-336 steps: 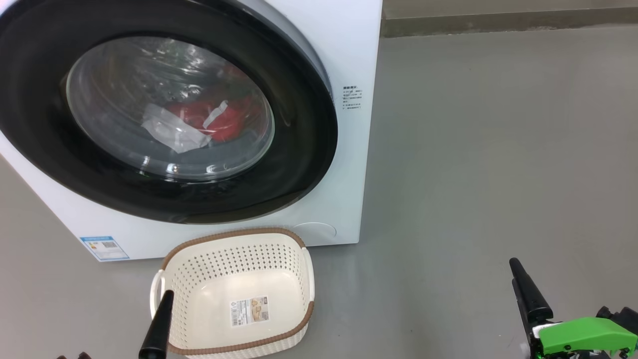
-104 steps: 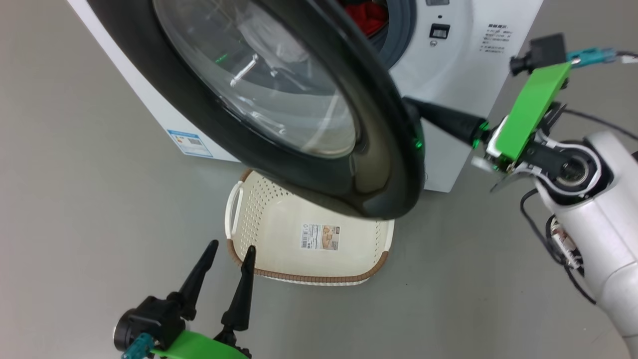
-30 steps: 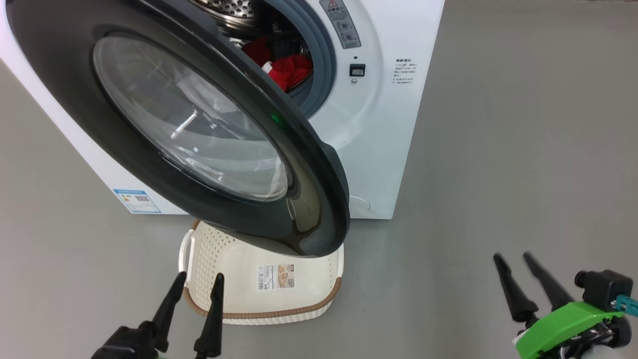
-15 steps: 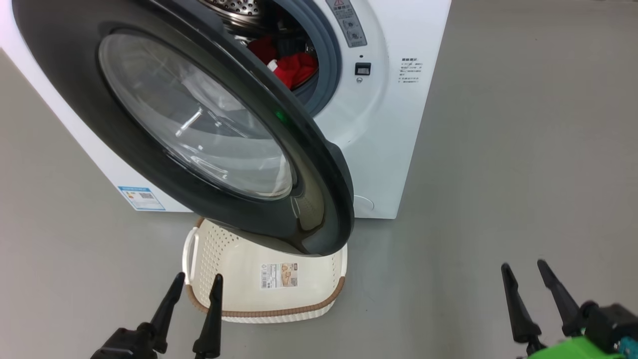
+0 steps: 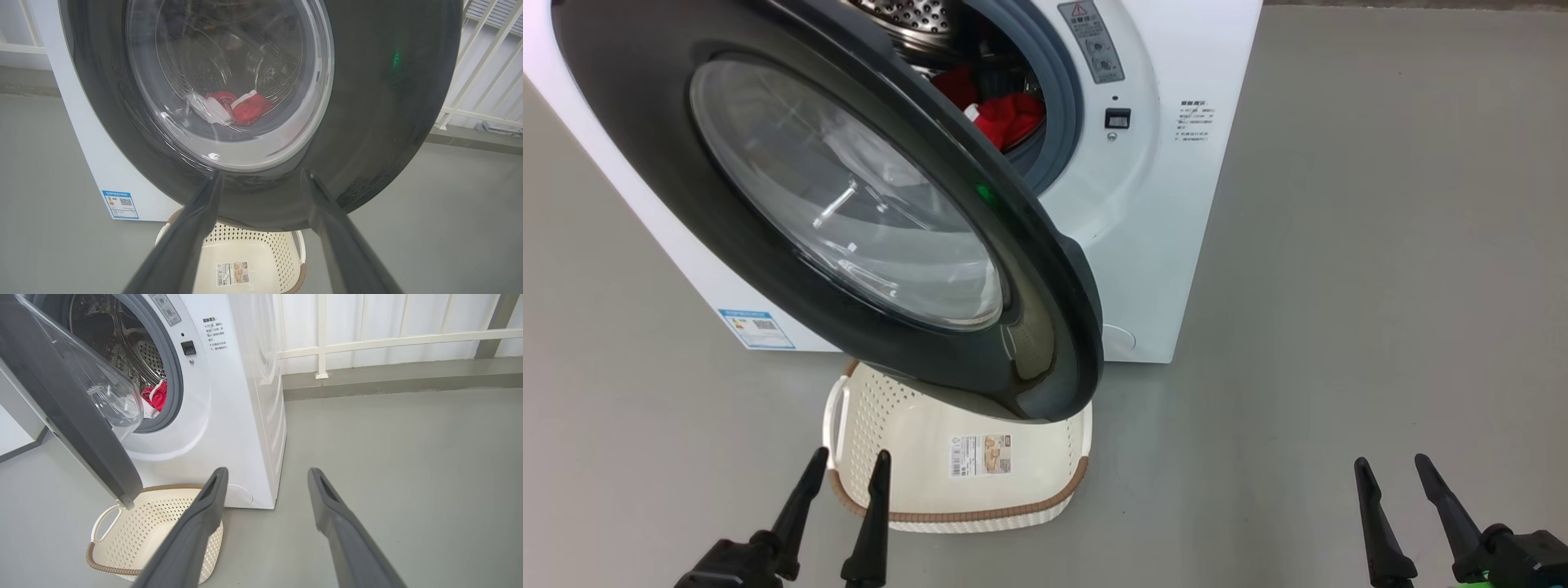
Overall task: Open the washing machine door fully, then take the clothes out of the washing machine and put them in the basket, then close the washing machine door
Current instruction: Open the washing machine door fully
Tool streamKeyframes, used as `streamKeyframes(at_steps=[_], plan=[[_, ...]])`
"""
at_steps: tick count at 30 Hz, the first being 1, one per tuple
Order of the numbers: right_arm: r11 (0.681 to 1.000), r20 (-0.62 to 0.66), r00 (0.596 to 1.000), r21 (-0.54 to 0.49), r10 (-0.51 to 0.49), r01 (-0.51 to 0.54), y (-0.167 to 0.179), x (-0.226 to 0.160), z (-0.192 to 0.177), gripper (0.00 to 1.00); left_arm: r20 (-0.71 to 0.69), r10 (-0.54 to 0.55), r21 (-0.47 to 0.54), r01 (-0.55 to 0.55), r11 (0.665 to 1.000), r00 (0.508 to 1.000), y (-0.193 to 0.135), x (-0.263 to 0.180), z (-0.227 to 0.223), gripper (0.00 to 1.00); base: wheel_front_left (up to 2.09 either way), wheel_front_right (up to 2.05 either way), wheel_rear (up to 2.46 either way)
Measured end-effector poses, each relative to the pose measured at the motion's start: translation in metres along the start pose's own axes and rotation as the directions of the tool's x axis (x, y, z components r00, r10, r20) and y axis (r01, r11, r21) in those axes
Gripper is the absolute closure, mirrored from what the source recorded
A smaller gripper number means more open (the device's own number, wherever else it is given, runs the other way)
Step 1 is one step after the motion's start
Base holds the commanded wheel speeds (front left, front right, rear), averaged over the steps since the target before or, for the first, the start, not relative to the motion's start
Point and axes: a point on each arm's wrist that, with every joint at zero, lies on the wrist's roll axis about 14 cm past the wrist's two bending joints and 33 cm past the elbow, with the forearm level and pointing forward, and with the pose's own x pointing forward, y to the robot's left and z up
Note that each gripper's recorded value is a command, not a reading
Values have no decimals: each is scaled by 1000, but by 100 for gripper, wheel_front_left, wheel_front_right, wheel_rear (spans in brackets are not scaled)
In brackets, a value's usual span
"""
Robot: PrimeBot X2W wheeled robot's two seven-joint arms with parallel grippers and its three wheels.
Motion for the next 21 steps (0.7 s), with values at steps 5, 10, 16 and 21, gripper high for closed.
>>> streamKeyframes(at_steps=[5, 10, 16, 21], plan=[[1000, -2, 1000, 3, -3, 3, 0, 1, -1, 0, -2, 1, 0, -1, 1000, 1000, 0, -1, -1, 0, 0, 0, 0], [998, 20, 1000, 66, -7, 6, 2, 4, 4, 100, -3, 4, 0, -4, 1000, 1000, 1, -1, -1, 0, 0, 0, 0], [960, 115, 993, 273, 39, -69, 30, 30, 31, 100, -5, 0, -1, 0, 1000, 1000, 0, -1, -2, 0, 0, 0, 0], [908, 211, 973, 381, 97, -173, 51, 55, 65, 100, -10, -7, -2, 7, 1000, 1000, -3, -1, -3, 0, 0, 0, 0]])
